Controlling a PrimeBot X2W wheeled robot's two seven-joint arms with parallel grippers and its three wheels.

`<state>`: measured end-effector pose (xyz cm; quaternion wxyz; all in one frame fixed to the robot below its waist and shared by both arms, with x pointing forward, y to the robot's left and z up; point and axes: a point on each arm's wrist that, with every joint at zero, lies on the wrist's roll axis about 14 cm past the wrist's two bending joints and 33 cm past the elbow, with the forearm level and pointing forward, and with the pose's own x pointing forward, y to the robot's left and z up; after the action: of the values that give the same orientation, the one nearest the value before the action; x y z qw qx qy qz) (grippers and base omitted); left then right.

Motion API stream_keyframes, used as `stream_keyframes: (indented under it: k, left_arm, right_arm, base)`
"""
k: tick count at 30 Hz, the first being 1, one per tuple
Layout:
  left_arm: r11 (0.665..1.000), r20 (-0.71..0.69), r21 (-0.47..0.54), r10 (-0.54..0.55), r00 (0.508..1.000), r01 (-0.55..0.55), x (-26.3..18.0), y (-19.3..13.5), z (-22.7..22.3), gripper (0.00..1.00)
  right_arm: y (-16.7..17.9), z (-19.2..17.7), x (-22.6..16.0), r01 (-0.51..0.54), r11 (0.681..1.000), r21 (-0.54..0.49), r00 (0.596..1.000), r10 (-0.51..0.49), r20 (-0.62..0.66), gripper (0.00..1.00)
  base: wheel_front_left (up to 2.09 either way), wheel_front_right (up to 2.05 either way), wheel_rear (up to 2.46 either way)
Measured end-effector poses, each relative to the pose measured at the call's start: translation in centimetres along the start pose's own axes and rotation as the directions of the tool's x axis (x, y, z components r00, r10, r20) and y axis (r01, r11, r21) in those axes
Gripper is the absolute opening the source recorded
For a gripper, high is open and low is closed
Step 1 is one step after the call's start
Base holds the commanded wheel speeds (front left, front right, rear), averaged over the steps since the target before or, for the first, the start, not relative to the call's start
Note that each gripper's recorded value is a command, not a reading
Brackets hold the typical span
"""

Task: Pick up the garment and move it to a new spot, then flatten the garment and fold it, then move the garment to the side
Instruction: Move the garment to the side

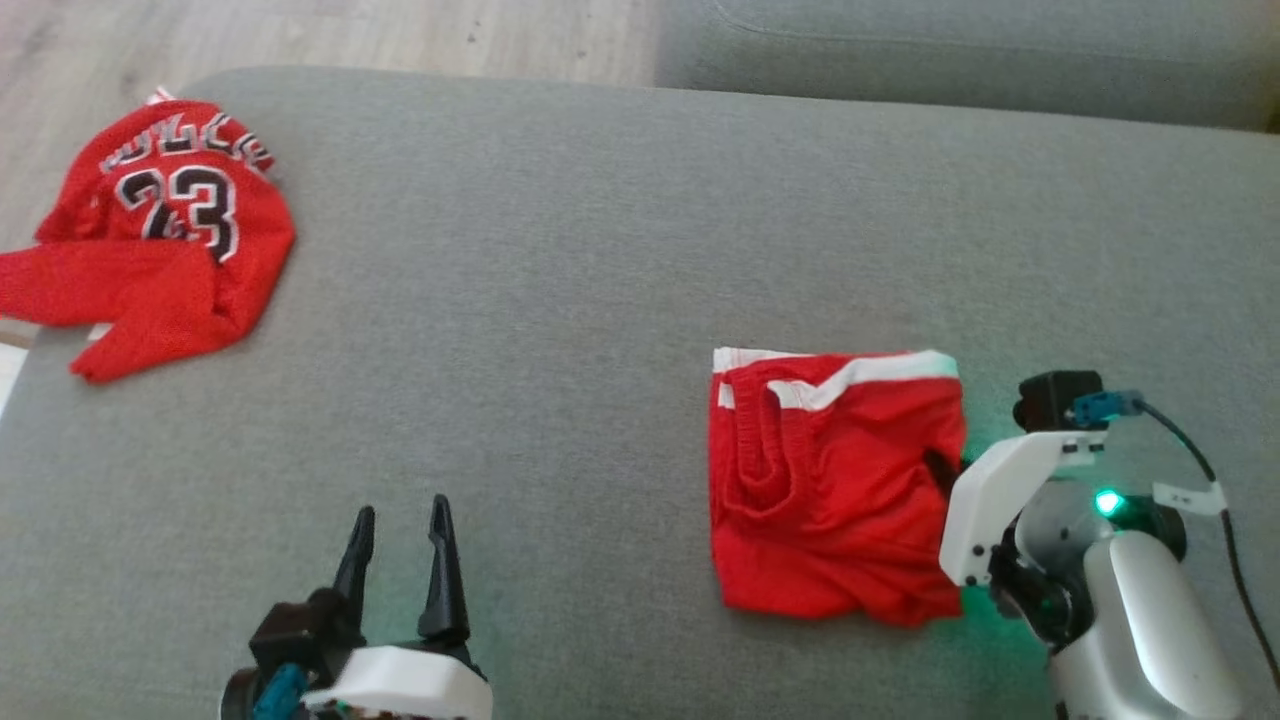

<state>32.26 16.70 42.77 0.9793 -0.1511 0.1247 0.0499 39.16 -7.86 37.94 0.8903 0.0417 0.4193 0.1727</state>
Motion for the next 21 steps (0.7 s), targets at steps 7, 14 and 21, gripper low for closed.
stream_keyframes:
  k: [7,14,21]
  left_arm:
    - [0.994,0.013,0.022,-0.111,0.994,0.111,2.2,-3.3,0.7,1.00]
    - [0.950,0.008,0.059,-0.306,0.952,0.305,5.7,-9.4,1.5,1.00]
    - [0.878,-0.080,0.089,-0.465,0.882,0.471,8.2,-15.0,-0.5,1.00]
  right_arm:
    - [-4.7,2.5,-1.6,0.120,0.992,0.031,0.986,-0.122,0.113,0.00]
    - [-13.0,4.1,-5.7,0.299,0.944,0.140,0.925,-0.322,0.199,0.00]
    - [-18.3,2.8,-9.5,0.403,0.873,0.274,0.856,-0.465,0.224,0.00]
  base:
    - [0.00,0.00,0.00]
    - [0.00,0.00,0.00]
    - [0.00,0.00,0.00]
